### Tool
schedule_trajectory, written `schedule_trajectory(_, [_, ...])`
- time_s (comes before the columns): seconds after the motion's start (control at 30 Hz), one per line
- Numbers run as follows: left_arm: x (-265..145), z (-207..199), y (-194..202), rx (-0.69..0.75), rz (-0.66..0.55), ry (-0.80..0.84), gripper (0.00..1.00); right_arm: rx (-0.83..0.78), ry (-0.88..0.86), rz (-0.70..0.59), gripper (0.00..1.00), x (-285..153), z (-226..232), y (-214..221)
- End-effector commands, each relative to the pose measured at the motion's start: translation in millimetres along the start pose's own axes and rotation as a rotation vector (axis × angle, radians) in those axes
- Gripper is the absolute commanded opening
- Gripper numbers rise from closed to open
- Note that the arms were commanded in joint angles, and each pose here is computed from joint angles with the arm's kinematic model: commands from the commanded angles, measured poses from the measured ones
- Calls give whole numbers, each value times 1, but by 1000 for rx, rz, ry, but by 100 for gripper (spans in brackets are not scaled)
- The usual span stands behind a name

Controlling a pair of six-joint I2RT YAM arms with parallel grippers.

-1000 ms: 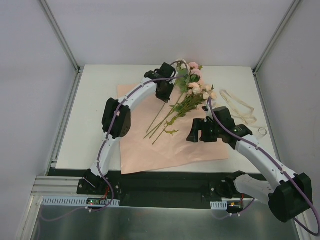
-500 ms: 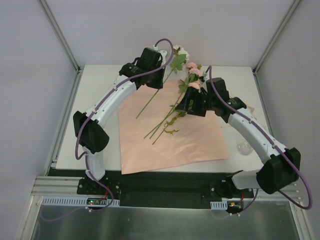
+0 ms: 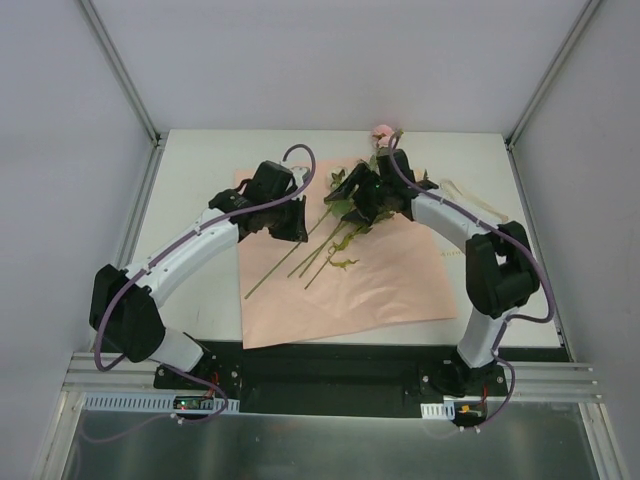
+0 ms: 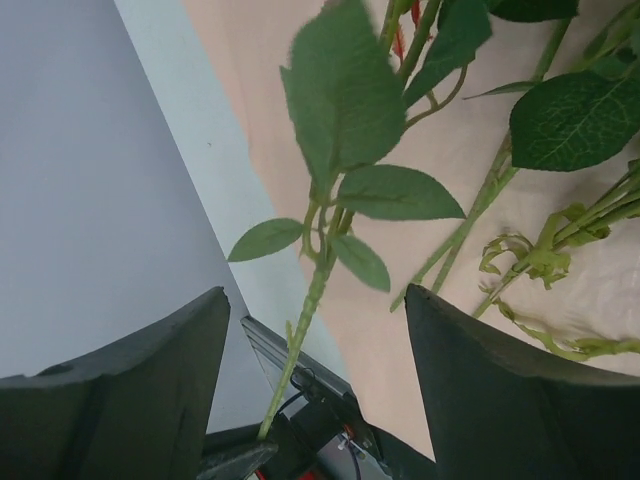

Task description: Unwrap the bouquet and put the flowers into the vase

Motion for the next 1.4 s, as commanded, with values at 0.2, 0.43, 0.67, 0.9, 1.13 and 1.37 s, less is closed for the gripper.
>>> schedule_trajectory(0.2, [-3,-8,23,-1,-31,124,0,75,-67,65,68,31,10,34])
schedule_trajectory(0.43, [-7,-7,28,11,-35,132,0,79,-100,79,45,38,23,37])
schedule_trajectory(0.67, [-8,-7,32,15,-32,143,0,54,-87,85,23,41,22,48])
schedule_trajectory(0.9, [-35,-21,41,60,-75,268,42,-325,-114,-59,1,-23,71,30])
schedule_trajectory(1.13, [-85,-27,49,162,-236,330,71,-797,-28,-357,0,-168,90,17])
schedule_trajectory(1.37, [-98,-32,61,208,-251,403,77,-1125,275,-960,1,-371,60,9])
Point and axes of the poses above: each gripper's point midway between its finger pads, its own x axis out along the fingers, its own z axis along the line the jaws close on, y = z × x, the point moved 5 cm from there along -x, back along the fingers, and after that the axes turned 2 degrees about x, right-handed, at the moved point
